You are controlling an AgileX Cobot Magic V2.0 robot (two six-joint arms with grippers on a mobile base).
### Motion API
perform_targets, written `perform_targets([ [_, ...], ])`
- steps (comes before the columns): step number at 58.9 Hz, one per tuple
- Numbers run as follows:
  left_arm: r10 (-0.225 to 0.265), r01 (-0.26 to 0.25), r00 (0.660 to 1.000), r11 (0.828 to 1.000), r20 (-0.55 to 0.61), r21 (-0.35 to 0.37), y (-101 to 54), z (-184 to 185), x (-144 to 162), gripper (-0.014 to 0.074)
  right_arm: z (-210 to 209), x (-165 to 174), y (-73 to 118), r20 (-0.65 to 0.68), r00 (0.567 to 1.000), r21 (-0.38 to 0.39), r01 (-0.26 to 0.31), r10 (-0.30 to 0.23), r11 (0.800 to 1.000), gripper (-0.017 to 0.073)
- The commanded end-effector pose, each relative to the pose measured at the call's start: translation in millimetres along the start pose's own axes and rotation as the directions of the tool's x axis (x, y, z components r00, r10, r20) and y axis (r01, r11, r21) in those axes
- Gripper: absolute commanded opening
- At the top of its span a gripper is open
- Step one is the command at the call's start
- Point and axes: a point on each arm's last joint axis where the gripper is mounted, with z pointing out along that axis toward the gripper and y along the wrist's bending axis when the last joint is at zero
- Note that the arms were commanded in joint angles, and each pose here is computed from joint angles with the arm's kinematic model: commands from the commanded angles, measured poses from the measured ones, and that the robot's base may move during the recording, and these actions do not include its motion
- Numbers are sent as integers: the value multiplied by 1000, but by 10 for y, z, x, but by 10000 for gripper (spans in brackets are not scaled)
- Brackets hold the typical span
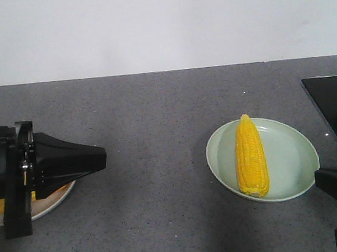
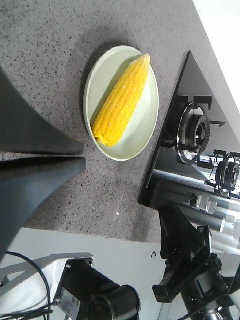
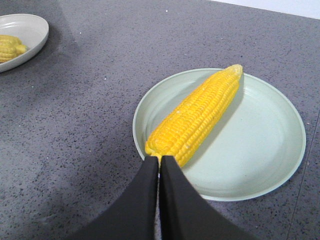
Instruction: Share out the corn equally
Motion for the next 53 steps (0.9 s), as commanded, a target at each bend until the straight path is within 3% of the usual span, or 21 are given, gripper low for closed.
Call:
perform_targets([
  [1,31,-31,999,1000,22,4,-74,-35,-92,-7,-32,-111,-23,64,998,25,-16,14,1000,-5],
  [26,37,-37,999,999,17,-5,-65,-35,-88,-6,-32,-111,-23,64,998,25,-16,14,1000,-5],
  [34,45,-44,999,997,17,-61,-15,-37,-91,-6,-32,-111,-23,64,998,25,-16,14,1000,-5],
  [38,34,-28,999,991,39,-133,43,-49,-117,-6,-32,-111,-23,64,998,25,-16,14,1000,-5],
  [45,-16,47,993,961,113,-274,82,-128,-199,-6,-32,-109,-22,62,998,24,-15,13,1000,-5],
  [48,-49,104,986,933,162,-346,96,-187,-243,-6,-32,-110,-23,63,998,24,-15,13,1000,-5],
  [53,-72,181,968,867,241,-464,107,-306,-284,-6,-32,-108,-21,61,998,22,-15,13,1000,-5],
])
